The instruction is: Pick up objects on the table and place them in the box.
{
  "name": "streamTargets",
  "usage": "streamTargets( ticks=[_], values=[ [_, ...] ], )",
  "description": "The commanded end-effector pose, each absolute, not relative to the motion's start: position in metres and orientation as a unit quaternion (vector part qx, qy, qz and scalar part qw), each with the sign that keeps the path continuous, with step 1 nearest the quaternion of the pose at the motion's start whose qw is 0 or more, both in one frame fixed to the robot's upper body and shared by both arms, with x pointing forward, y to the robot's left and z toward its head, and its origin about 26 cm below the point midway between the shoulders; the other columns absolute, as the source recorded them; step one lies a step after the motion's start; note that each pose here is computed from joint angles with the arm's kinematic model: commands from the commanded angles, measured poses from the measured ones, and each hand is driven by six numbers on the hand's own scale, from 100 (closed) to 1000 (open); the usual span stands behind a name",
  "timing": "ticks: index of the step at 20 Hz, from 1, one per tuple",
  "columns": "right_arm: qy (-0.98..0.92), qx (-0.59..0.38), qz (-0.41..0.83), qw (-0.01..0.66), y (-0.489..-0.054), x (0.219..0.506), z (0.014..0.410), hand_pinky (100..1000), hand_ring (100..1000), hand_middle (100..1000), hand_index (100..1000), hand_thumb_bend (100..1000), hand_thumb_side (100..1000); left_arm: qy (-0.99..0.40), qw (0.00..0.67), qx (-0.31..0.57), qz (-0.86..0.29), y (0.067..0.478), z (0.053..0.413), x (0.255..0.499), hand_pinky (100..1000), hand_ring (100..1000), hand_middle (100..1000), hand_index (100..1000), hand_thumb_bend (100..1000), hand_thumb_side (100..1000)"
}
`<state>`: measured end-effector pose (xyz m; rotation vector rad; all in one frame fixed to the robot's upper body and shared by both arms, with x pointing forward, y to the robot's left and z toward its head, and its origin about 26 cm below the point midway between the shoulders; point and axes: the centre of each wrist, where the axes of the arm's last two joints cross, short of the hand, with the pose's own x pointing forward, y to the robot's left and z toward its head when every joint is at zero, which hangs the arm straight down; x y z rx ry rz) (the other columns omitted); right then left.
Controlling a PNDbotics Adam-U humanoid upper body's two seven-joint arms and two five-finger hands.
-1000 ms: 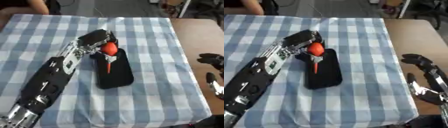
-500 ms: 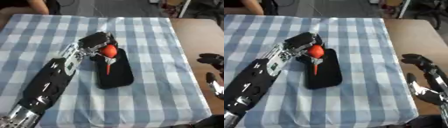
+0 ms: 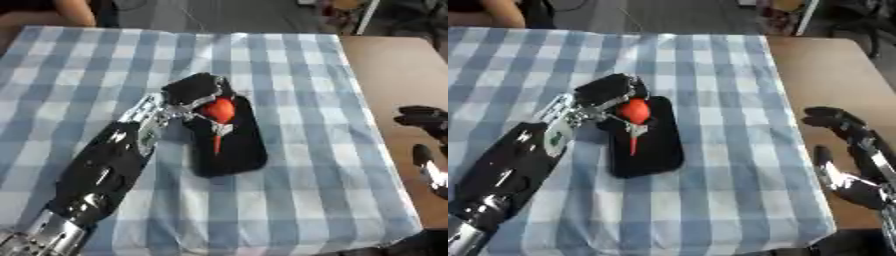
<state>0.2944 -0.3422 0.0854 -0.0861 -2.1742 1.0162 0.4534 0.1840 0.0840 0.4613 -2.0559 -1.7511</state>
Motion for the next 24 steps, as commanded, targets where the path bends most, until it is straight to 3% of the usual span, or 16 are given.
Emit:
streamTargets(
  ticks=[1,4,6,7,8,9,12,16,24],
  values=[
    [-0.809,-0.014,0.547,0.213,-0.3423,0.2958,0.0953,836,807,844,838,100,407,-0.744,0.181,0.174,-0.619,0.1793,0.0992,0.4586,100,100,100,259,100,397],
    [-0.809,-0.014,0.548,0.213,-0.3423,0.2957,0.0951,836,807,844,838,100,407,-0.746,0.178,0.174,-0.618,0.1793,0.0992,0.4584,100,100,155,312,100,418],
    [-0.809,-0.013,0.548,0.213,-0.3423,0.2957,0.0951,836,807,844,838,100,407,-0.751,0.171,0.174,-0.614,0.1784,0.1010,0.4579,100,100,295,443,100,524],
    [-0.809,-0.013,0.548,0.213,-0.3423,0.2957,0.0951,836,807,844,838,100,407,-0.753,0.166,0.174,-0.612,0.1783,0.1016,0.4576,131,179,365,495,100,532],
    [-0.809,-0.013,0.548,0.213,-0.3423,0.2957,0.0951,836,807,844,838,100,406,-0.756,0.158,0.173,-0.611,0.1774,0.1028,0.4572,309,321,468,579,100,557],
    [-0.809,-0.013,0.548,0.213,-0.3423,0.2958,0.0951,836,806,844,838,100,406,-0.757,0.150,0.173,-0.612,0.1769,0.1037,0.4568,457,483,590,684,243,611],
    [-0.809,-0.013,0.548,0.213,-0.3421,0.2958,0.0951,836,806,844,838,100,406,-0.753,0.130,0.175,-0.621,0.1767,0.1047,0.4561,636,712,777,801,473,691],
    [-0.809,-0.013,0.548,0.213,-0.3421,0.2958,0.0950,836,806,844,838,100,405,-0.744,0.117,0.181,-0.632,0.1775,0.1041,0.4561,713,794,839,843,564,701],
    [-0.809,-0.013,0.548,0.213,-0.3421,0.2956,0.0946,836,806,844,838,100,405,-0.737,0.109,0.191,-0.639,0.1786,0.1010,0.4562,735,794,836,844,561,691]
  ],
)
